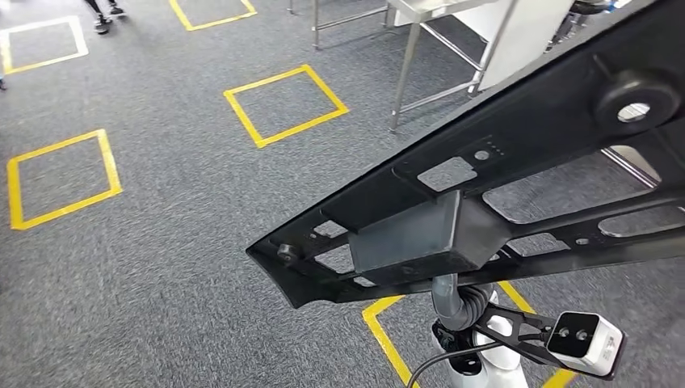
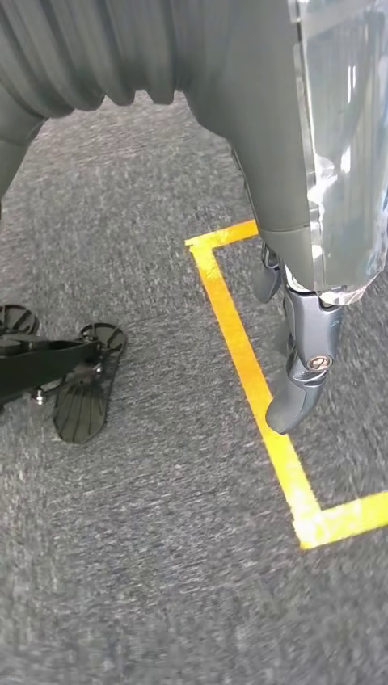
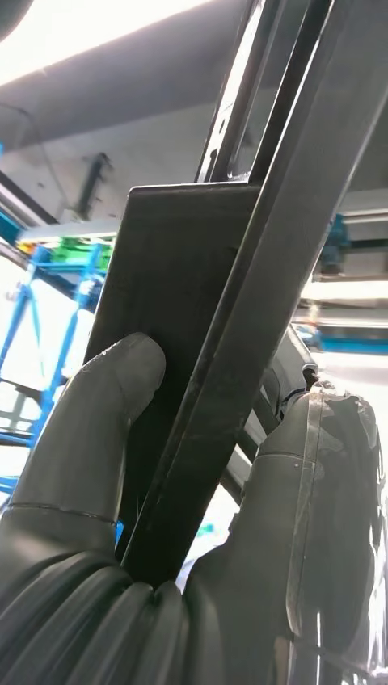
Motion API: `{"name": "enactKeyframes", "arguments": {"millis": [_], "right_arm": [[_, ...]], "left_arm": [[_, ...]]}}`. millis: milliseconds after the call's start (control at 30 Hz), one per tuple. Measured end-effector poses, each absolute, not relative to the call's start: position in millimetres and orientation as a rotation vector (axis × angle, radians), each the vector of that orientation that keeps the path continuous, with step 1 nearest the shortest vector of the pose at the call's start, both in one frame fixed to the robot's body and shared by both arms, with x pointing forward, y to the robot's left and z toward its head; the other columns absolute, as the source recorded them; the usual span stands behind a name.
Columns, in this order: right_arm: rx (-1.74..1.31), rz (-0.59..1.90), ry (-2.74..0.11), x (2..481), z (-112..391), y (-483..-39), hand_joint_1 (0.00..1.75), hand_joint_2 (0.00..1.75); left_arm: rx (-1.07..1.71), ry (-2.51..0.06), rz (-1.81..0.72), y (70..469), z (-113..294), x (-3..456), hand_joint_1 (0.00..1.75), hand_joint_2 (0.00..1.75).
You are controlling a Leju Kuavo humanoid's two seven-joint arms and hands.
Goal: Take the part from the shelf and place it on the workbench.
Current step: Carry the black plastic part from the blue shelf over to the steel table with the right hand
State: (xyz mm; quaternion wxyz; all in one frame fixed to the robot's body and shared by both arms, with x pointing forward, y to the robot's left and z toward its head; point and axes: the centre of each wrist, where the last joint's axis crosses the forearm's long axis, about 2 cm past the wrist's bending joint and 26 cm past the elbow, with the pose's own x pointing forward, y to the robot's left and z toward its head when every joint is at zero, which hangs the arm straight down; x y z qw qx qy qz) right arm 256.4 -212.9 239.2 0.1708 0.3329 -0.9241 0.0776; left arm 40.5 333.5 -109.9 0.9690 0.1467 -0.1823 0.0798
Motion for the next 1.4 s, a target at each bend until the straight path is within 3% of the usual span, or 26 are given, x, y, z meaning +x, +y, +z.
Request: {"name": "enactKeyframes", "arguments": {"millis": [1400], "right_arm": [[0.959,0.188,-2.608,262.8,237.0,-208.4,1.75,1.75]], "left_arm": [[0.291,-0.369,0.194,324.6,-109.8,46.0,0.00,1.75]]}}
